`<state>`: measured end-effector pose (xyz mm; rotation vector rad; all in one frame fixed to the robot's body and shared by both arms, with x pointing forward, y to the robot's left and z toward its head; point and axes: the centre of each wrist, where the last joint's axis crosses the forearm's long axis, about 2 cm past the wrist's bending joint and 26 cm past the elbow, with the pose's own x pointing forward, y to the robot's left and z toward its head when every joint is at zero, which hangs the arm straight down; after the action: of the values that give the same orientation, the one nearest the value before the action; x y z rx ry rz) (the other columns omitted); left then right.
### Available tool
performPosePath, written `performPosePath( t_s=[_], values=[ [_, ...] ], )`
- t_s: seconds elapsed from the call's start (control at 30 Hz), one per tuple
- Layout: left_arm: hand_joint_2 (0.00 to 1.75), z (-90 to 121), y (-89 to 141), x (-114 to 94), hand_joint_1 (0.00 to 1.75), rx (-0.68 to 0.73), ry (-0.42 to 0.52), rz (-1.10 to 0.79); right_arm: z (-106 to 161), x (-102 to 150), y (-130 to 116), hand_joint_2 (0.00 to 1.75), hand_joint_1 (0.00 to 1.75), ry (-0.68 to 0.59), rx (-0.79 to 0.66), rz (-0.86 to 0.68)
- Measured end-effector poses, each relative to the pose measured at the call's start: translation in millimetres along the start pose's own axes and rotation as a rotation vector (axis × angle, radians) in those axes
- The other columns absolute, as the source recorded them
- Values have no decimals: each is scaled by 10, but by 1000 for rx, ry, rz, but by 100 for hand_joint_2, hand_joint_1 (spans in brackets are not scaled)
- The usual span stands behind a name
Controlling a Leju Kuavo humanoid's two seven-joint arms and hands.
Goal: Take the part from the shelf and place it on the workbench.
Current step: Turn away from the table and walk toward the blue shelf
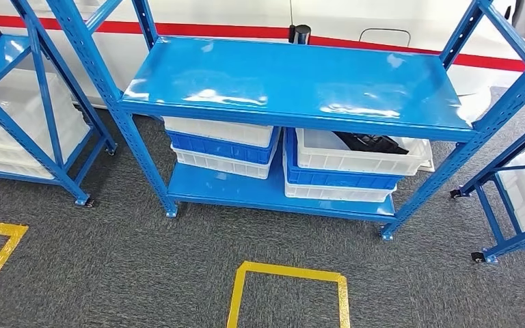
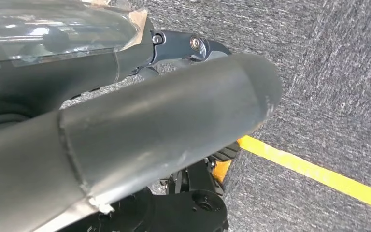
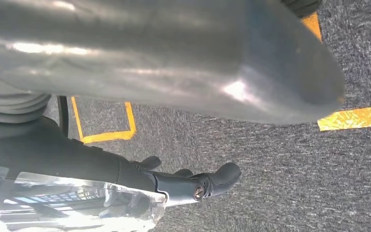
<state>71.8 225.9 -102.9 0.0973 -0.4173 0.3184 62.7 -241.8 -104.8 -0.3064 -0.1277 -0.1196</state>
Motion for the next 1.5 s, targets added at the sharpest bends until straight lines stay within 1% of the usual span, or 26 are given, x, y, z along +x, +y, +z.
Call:
performPosePath(
  t_s=[0.13, 0.27, 0.53, 0.67, 0.83, 1.5],
  values=[
    [0, 1, -1, 0, 0, 3, 1, -3, -1, -3, -2, 0, 0, 3, -1, 10],
    [175, 1, -3, -1, 0, 5, 3, -3, -1, -3, -2, 0, 0, 11, -2, 15],
    [175, 1, -7, 2, 0, 0, 36, -44, 0, -1, -1, 0, 0, 10, -3, 30],
    [175, 2, -10, 4, 0, 6, 43, -64, 0, -1, 0, 175, 0, 12, -3, 30],
    [175, -2, 39, -16, 0, 11, 51, -94, -10, -30, -19, 175, 0, 18, 20, 25],
    [175, -15, 548, -187, 0, -12, 99, -177, -117, -303, -310, 175, 0, -33, 153, 29]
  ],
)
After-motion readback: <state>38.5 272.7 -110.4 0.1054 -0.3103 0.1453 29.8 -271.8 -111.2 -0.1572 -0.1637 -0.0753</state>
